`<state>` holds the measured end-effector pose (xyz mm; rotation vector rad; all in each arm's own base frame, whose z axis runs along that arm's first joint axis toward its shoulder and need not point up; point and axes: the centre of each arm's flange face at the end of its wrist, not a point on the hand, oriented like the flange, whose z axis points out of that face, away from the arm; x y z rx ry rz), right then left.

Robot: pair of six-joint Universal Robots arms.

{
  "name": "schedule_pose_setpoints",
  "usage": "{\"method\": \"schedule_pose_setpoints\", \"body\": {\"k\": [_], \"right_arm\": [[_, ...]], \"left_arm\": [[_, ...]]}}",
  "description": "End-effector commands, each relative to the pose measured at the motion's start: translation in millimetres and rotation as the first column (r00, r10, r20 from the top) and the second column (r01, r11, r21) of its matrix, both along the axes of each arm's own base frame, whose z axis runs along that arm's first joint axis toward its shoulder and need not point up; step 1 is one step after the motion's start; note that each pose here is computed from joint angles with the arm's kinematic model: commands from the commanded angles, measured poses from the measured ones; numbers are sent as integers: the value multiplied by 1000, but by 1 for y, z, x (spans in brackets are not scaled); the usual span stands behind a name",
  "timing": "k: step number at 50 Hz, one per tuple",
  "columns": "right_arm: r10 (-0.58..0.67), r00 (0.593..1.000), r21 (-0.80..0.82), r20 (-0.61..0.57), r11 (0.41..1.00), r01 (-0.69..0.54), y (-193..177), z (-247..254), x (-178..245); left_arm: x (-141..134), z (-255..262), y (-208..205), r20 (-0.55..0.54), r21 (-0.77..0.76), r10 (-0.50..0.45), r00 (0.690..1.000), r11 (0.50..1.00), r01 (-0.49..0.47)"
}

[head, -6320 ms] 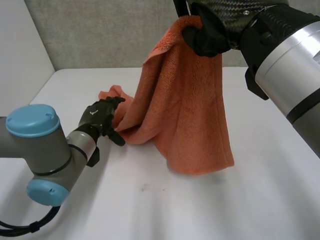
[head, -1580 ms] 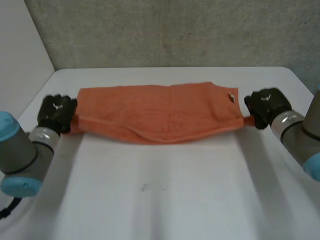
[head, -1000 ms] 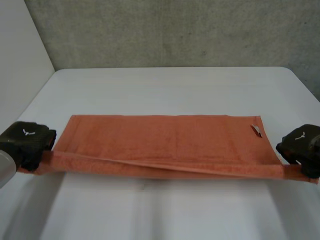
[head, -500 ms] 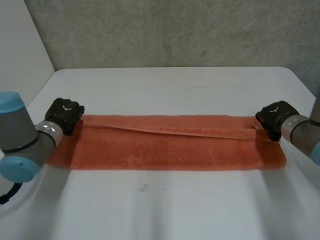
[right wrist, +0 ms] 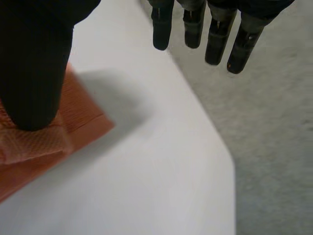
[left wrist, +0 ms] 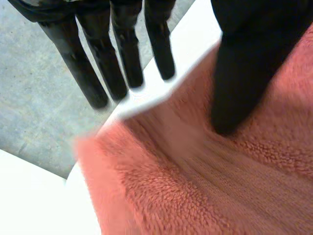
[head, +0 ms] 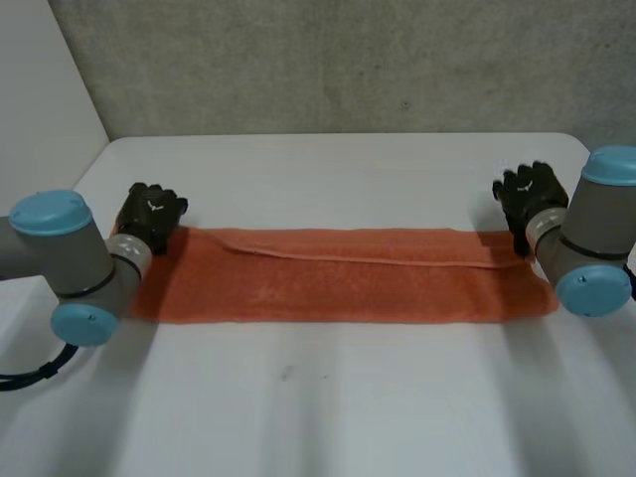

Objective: Fold the laundry

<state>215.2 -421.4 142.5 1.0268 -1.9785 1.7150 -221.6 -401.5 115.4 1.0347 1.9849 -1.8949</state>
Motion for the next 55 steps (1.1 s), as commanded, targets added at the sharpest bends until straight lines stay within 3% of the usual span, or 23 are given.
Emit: {"method": "schedule_pose_setpoints", "body": {"k": [1, 3, 8, 15, 22, 24, 29, 37, 55], "right_arm": [[-19, 988, -148, 156, 988, 43, -6, 46, 1], [-15, 968, -185, 250, 981, 63, 0, 77, -2], [18, 937, -245, 349, 967, 72, 17, 123, -6], [51, 928, -253, 368, 966, 47, 44, 147, -9], [27, 939, -52, 343, 999, -10, 85, 131, -14], [-28, 945, 99, 325, 995, -4, 99, 106, -23], [-61, 952, 227, 301, 974, -9, 117, 73, -29], [-21, 951, 194, 308, 980, -41, 121, 40, -36], [22, 984, 185, 175, 981, -55, 110, -14, -49]], "left_arm": [[-7, 14, 5, 23, -37, -14, 1000, 999, 15], [-8, 23, 7, 24, -55, -18, 1000, 998, 20], [-7, 58, 18, 7, -112, -19, 1000, 994, 19], [-6, 87, 43, -11, -147, -29, 1000, 989, 27], [-6, 93, 75, -58, -109, -48, 997, 993, 42], [-3, 96, 89, -117, -81, -43, 992, 996, 34], [1, 100, 105, -241, -34, -29, 970, 999, 21], [8, 95, 114, -390, 46, 16, 921, 999, 3], [10, 82, 113, -394, 90, 41, 918, 996, -6]]}}
